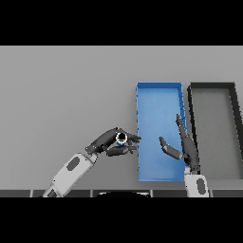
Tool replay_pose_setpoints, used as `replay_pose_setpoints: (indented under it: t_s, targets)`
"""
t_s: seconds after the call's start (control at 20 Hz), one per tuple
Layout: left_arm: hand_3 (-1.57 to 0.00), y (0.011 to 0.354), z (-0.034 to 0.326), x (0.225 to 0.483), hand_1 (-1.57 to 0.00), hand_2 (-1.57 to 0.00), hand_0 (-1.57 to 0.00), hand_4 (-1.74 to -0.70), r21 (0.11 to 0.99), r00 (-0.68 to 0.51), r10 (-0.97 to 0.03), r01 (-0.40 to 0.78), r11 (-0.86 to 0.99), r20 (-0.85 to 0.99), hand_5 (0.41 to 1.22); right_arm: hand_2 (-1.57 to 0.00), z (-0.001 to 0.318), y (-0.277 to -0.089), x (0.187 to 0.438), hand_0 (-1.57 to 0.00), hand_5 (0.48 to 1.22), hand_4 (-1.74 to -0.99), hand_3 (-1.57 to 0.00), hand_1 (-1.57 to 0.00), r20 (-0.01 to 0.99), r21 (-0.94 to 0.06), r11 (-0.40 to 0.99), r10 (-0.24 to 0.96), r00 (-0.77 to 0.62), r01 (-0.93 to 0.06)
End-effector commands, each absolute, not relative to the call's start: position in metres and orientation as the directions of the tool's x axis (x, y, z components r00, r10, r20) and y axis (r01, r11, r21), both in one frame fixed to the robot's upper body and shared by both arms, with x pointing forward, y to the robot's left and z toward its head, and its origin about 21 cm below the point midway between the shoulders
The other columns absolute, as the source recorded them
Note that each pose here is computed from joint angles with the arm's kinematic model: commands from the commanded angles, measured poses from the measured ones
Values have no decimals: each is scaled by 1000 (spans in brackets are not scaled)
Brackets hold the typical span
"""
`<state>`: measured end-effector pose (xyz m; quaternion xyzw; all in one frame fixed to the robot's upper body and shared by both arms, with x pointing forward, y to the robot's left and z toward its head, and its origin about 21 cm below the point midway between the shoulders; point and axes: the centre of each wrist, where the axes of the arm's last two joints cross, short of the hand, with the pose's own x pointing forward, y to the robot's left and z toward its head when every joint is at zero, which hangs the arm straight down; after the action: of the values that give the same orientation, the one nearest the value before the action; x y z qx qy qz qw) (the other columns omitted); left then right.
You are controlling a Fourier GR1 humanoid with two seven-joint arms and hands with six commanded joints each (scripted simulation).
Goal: Pick up the blue pipe and place it into the blue bin.
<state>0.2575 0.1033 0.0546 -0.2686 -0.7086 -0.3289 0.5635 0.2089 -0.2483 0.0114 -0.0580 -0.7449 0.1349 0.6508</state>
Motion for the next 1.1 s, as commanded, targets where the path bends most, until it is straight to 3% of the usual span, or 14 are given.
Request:
replay_pose_setpoints:
  t_s: [0.0, 0.25, 0.35, 0.5, 0.75, 1.05]
  targets:
    - [-1443, 107, 52, 256, -1570, -1570, -1570, -1730, 169, -223, 4, 750, 639, 975, 1220, 1, 14, -248, 210, 1, 628, -1192, 1, 1, 954, -275, 958, 261, -151, -83]
    - [-1438, 110, 51, 259, -1571, -1571, -1571, -1731, 175, -223, -8, 744, 645, 975, 1221, 1, 25, -249, 207, 1, 610, -1195, 1, 1, 954, -236, 965, 207, -218, -116]
    - [-1440, 110, 53, 258, -1571, -1571, -1571, -1731, 173, -229, 5, 749, 640, 973, 1221, 1, 45, -253, 213, 1, 593, -1199, 1, 1, 965, -172, 960, 119, -234, -220]
    - [-1440, 107, 52, 256, -1571, -1571, -1571, -1730, 179, -227, -4, 758, 627, 974, 1221, 1, 83, -253, 215, 1, 550, -1232, 1, 1, 961, -176, 910, 77, -264, -375]
    - [-1439, 107, 51, 258, -1571, -1571, -1571, -1731, 181, -219, -17, 755, 631, 976, 1221, 1, 133, -227, 220, 1, 523, -1297, 1, 1, 939, -286, 765, 102, -330, -577]
    - [-1436, 108, 50, 258, -1571, -1571, -1571, -1732, 191, -226, -23, 757, 625, 974, 1221, 1, 166, -191, 230, 1, 529, -1300, 1, 1, 914, -375, 606, 118, -387, -701]
